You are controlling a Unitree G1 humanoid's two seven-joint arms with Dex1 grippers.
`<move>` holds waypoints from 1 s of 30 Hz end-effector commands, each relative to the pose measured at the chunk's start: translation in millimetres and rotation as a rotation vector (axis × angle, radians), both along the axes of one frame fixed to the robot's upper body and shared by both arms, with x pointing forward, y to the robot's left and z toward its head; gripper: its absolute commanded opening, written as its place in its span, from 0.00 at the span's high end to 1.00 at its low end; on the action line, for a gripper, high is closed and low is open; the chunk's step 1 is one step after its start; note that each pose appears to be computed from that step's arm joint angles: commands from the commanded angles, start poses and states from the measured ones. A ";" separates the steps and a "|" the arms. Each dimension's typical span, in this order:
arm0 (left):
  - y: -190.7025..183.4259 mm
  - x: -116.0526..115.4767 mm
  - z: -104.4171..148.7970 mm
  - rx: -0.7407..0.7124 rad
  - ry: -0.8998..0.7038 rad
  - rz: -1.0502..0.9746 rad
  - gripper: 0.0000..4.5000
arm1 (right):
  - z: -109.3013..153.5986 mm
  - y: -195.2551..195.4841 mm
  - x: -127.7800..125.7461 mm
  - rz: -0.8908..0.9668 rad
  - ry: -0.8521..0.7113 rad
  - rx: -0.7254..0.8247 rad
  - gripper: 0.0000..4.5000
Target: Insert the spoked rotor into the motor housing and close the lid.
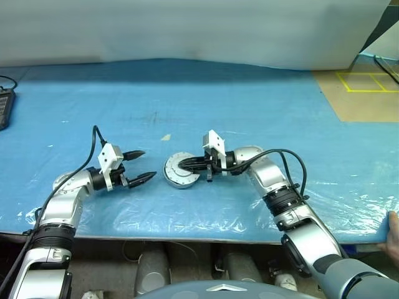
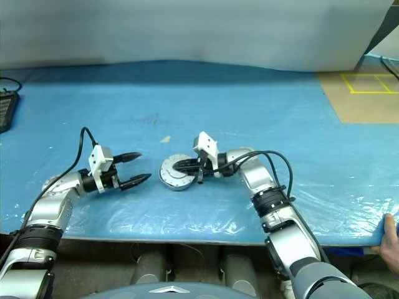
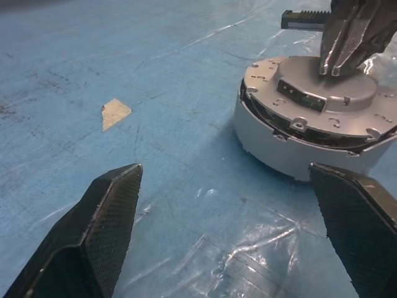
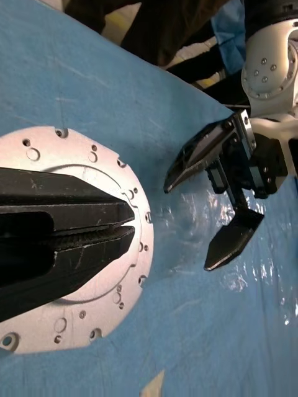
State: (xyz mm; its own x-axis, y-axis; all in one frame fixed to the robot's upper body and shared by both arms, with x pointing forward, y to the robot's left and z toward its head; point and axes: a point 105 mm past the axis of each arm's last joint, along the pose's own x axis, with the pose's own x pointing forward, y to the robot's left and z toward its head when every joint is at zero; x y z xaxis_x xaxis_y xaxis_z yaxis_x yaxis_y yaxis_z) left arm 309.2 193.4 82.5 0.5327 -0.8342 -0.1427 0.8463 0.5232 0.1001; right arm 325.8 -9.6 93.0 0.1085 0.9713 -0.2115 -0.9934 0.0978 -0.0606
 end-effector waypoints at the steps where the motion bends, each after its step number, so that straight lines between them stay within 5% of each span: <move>1: -2.2 -6.1 10.4 -0.024 -0.023 -0.046 0.00 | -4.8 -3.6 4.3 -0.036 -0.028 -0.011 0.99; 9: -2.1 -11.4 10.7 -0.033 -0.022 -0.066 0.00 | 19.3 -9.5 1.5 0.022 -0.089 0.032 0.99; 12: -2.7 -11.9 10.7 -0.034 -0.023 -0.070 0.00 | 22.9 -9.0 -3.5 0.052 -0.105 0.032 0.86; 23: -2.2 -13.0 7.8 -0.031 -0.019 -0.066 0.00 | 13.7 -6.0 -6.6 0.068 -0.141 -0.009 0.05; 30: -0.2 -11.9 6.7 -0.021 -0.023 -0.051 0.00 | 1.7 -4.9 -3.8 0.050 -0.113 -0.029 0.00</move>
State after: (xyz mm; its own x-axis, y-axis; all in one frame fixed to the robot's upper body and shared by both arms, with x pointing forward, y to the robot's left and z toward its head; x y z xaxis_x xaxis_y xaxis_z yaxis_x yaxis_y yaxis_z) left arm 296.9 188.8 81.4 0.4770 -0.8694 -0.1286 0.8789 0.4719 0.0696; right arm 321.8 -17.6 93.2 0.0858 0.9679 -0.2362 -0.9864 0.0490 -0.1571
